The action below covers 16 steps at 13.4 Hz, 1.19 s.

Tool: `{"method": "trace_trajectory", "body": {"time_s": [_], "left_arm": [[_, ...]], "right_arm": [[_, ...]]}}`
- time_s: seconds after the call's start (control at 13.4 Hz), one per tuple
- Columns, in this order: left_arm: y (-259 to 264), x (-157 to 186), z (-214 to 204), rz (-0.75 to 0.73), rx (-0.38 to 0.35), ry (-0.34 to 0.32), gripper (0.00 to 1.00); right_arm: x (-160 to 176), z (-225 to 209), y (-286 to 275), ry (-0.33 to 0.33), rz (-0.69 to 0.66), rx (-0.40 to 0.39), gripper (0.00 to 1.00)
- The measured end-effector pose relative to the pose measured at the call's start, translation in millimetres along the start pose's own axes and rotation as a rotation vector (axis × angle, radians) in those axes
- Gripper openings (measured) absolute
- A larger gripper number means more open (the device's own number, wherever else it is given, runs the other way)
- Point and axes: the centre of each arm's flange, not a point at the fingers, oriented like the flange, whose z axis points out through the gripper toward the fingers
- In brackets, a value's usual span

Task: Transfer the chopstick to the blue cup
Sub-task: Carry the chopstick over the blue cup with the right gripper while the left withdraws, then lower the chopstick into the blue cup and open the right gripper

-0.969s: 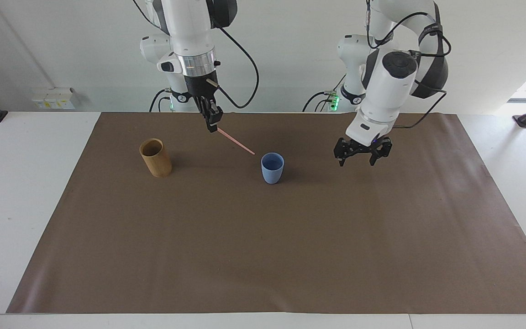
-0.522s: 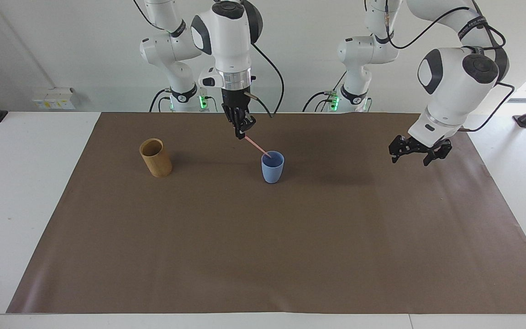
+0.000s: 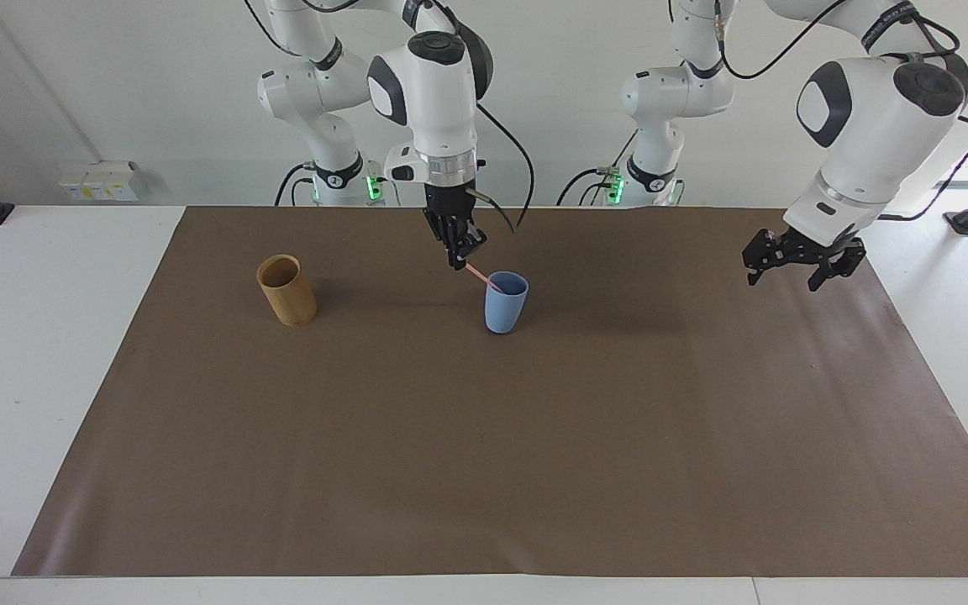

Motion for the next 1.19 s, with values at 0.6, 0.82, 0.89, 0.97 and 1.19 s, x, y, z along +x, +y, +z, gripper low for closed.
{"method": "trace_trajectory", "body": {"time_s": [0.6, 0.82, 0.89, 0.97, 1.19], "left_arm": [[6.1, -12.9, -63.4, -0.034, -0.012, -0.023, 1.00], [7.3, -18.5, -76.2, -0.035, -0.008, -0.002, 1.00], [7.8, -20.6, -79.4, -0.035, -0.007, 0.003, 1.00], [8.1, -21.9, -81.4, -0.035, -0.006, 0.004, 1.00], [8.4, -23.5, -81.5, -0.035, -0.007, -0.004, 1.00]], "right_arm": [[13.3, 6.0, -2.4, 0.033, -0.072, 0.020, 0.08], [12.7, 6.9, -2.4, 0.032, -0.076, 0.019, 0.27], [12.7, 6.8, -2.4, 0.032, -0.076, 0.019, 0.37], [12.7, 6.8, -2.4, 0.032, -0.076, 0.019, 0.50], [13.2, 6.4, -2.4, 0.032, -0.077, 0.018, 0.60]]}}
